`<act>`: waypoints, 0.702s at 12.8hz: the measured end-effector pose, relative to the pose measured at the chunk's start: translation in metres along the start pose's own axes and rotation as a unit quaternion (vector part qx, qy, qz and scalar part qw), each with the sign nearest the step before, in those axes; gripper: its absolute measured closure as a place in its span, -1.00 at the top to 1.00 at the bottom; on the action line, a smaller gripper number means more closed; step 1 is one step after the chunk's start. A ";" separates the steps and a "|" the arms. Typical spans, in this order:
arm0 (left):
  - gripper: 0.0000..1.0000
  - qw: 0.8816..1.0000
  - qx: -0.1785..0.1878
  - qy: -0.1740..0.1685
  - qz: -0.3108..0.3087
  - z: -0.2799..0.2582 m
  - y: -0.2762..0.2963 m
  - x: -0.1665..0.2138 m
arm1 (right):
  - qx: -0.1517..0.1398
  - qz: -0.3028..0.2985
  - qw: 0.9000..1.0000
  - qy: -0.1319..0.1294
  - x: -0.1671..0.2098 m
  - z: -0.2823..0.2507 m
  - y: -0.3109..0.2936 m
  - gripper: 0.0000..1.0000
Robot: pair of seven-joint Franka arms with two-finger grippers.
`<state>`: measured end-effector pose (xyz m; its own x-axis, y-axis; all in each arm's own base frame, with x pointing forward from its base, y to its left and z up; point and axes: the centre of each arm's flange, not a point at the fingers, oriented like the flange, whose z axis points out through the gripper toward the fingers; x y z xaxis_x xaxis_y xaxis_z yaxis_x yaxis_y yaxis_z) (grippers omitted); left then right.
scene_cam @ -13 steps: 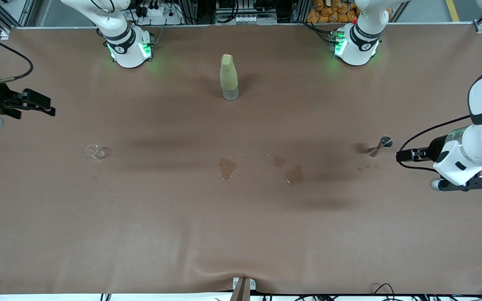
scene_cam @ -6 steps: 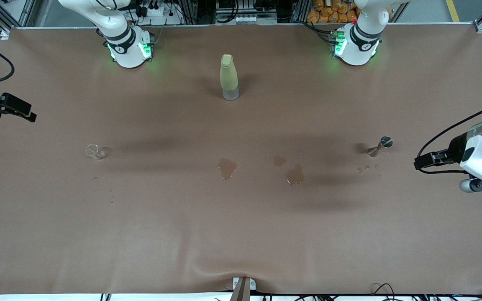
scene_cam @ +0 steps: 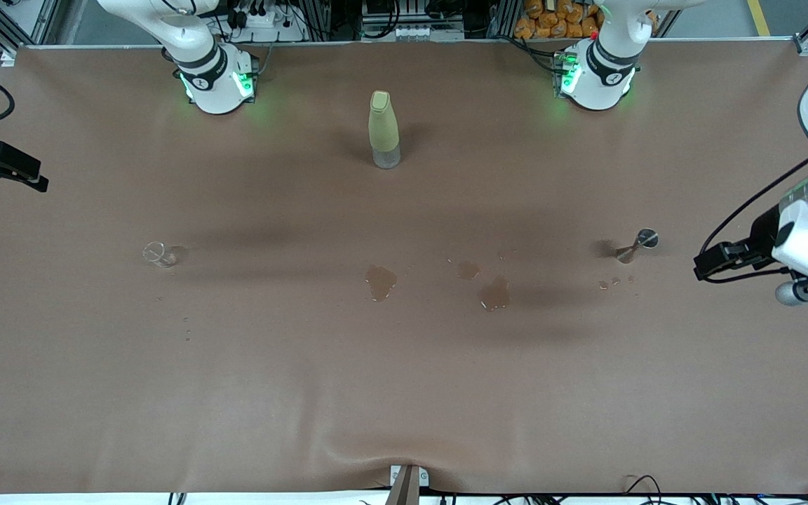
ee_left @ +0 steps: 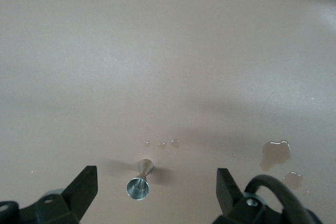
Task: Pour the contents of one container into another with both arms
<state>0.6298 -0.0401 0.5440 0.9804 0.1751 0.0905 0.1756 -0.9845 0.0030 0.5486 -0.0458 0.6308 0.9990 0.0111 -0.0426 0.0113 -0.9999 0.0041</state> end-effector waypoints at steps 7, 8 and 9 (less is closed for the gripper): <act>1.00 0.999 -0.018 0.024 0.023 -0.005 -0.022 -0.021 | 0.001 0.001 1.000 0.004 -0.007 -0.008 0.001 1.00; 1.00 0.999 -0.018 0.024 0.023 -0.003 -0.023 -0.021 | 0.001 0.001 1.000 0.005 -0.007 -0.010 0.001 1.00; 1.00 0.999 -0.018 0.023 0.024 -0.002 -0.023 -0.021 | 0.001 0.001 1.000 0.006 -0.008 -0.011 0.001 1.00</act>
<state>0.6047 -0.0209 0.5439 0.9821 0.1286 0.1373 0.1253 -0.9916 0.0329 0.5411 -0.0468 0.6420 0.9995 0.0096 -0.0308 0.0097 -0.9999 0.0026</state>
